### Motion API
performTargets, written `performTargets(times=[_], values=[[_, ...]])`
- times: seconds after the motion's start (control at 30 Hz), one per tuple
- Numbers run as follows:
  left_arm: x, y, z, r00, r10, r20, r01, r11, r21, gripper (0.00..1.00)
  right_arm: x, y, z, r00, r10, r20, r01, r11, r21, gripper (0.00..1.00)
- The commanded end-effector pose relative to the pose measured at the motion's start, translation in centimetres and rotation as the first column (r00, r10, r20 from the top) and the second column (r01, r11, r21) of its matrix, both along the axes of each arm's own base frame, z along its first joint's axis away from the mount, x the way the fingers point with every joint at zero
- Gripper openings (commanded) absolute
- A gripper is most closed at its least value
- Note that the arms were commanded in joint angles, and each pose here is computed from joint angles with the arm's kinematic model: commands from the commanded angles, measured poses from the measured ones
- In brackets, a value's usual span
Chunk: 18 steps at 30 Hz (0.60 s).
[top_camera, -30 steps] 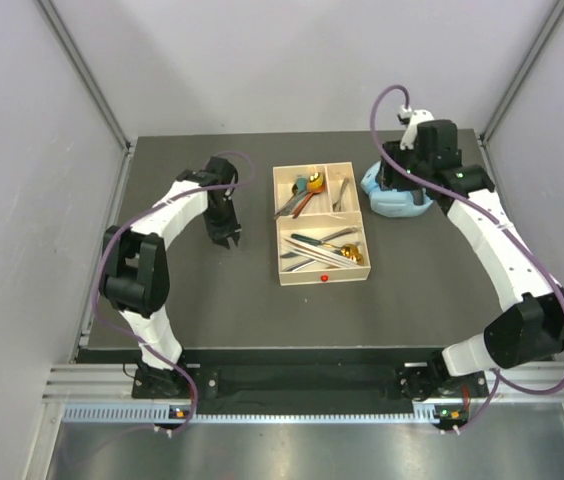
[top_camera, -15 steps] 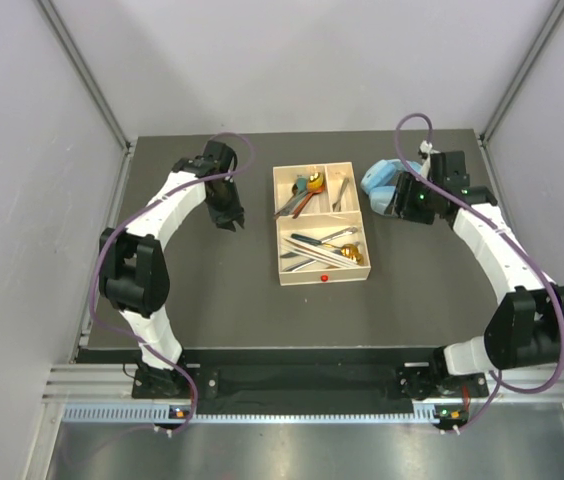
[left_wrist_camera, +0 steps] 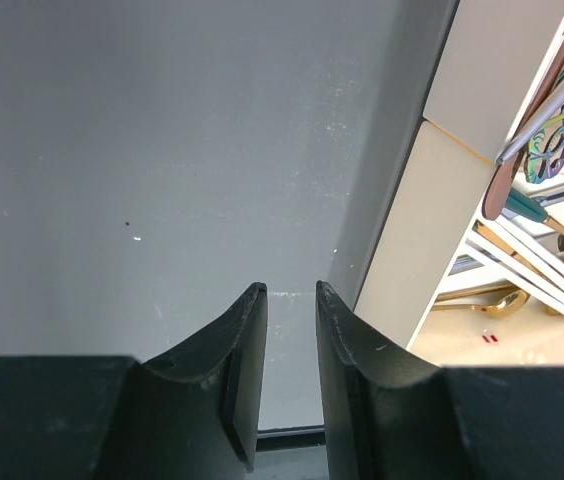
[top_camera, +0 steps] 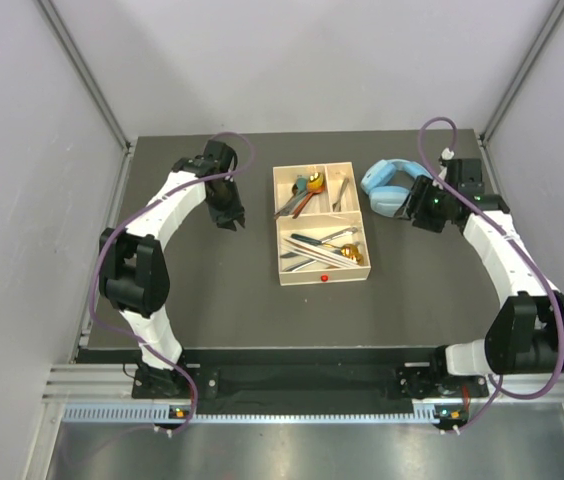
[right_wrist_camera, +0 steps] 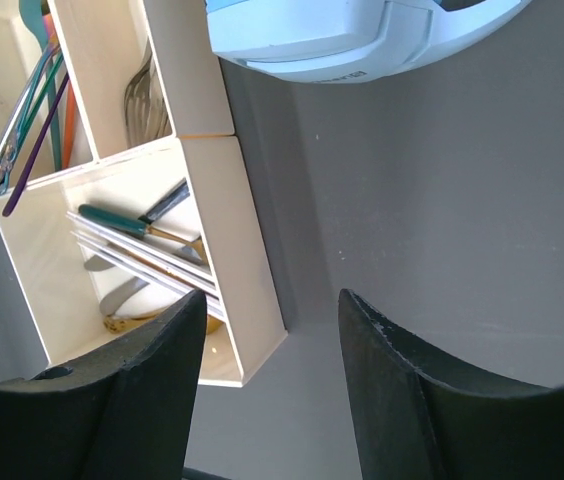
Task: Sort the eating utensils into containers
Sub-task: Reset both arms
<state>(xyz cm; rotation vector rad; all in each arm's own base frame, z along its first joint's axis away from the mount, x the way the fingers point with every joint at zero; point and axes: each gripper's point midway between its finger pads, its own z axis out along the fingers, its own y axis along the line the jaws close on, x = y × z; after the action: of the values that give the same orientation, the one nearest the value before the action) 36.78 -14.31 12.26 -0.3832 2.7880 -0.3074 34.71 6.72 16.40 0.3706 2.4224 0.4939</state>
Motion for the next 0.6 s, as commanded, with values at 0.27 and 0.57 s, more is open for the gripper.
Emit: performTargets(times=[0.27,0.57], values=[[1.6,-0.5,1.9,0.997,-0.004,0.072,0.006,1.000,-0.029,0.31,0.5,-0.9,1.4,0.997,-0.060,0.054,0.056,0.997,0.060,0.56],[1.8,-0.4,2.1,0.997,-0.008,0.075,0.010,1.000,-0.024,0.31,0.5,-1.1,1.2,0.997,-0.066,0.042,0.063,0.995,0.077,0.56]])
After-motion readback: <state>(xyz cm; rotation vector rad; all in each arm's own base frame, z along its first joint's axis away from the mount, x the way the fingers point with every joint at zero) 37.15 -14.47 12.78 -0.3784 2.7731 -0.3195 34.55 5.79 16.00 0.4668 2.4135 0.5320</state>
